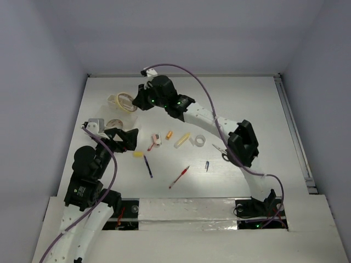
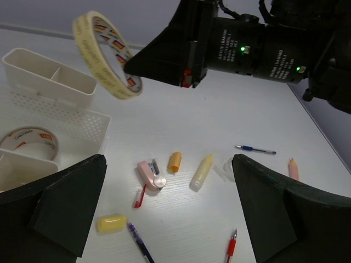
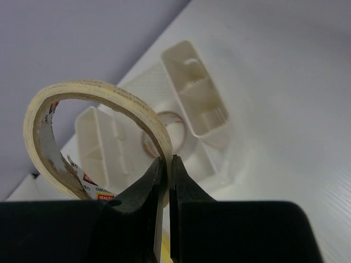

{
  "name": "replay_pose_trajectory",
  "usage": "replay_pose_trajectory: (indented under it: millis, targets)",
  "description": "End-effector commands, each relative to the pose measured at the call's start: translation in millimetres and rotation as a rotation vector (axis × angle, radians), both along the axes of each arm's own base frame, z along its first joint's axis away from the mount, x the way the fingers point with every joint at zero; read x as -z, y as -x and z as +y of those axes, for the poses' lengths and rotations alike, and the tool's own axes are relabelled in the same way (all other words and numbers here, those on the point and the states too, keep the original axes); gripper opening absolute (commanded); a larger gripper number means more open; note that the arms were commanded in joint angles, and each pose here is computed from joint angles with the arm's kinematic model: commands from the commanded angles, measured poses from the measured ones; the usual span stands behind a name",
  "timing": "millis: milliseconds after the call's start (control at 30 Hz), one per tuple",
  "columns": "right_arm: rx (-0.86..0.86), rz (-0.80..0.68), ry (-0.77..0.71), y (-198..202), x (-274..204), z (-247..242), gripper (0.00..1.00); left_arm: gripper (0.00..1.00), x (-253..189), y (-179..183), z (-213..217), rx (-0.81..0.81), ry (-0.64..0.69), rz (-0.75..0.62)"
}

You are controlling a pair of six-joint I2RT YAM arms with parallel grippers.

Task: Sort the stationery into containers
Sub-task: Pick up the stationery from the center of the board, then place the stationery in the storage box.

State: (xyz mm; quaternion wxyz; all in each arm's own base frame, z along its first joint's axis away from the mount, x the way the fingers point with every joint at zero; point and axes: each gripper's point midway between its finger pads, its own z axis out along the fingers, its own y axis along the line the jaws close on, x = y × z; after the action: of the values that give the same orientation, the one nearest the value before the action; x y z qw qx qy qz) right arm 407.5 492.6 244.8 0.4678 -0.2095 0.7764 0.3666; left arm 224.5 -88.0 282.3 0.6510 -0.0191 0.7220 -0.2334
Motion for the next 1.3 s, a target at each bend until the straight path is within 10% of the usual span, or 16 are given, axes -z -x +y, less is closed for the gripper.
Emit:
replay_pose_trajectory:
  millis: [0,400,633,933,1267]
  targets:
    - [-0.062,0.031,-0.121,1,-16,38,0.0,0.99,-26,2,12,-0.06,0.028,-0.07]
    - [-0.018,0.084,-0.128,5,26,77,0.03,0.99,-30,6,12,-0.054,0.036,-0.085]
    - [-0.028,0.074,-0.118,12,25,77,0.29,0.99,-30,6,12,-0.054,0.036,-0.085]
    - [-0.063,0.058,-0.115,34,11,74,0.35,0.99,-30,7,11,-0.049,0.037,-0.088]
    - [0.172,0.042,0.063,14,-5,-51,0.32,0.99,-36,14,9,-0.025,0.035,-0.125]
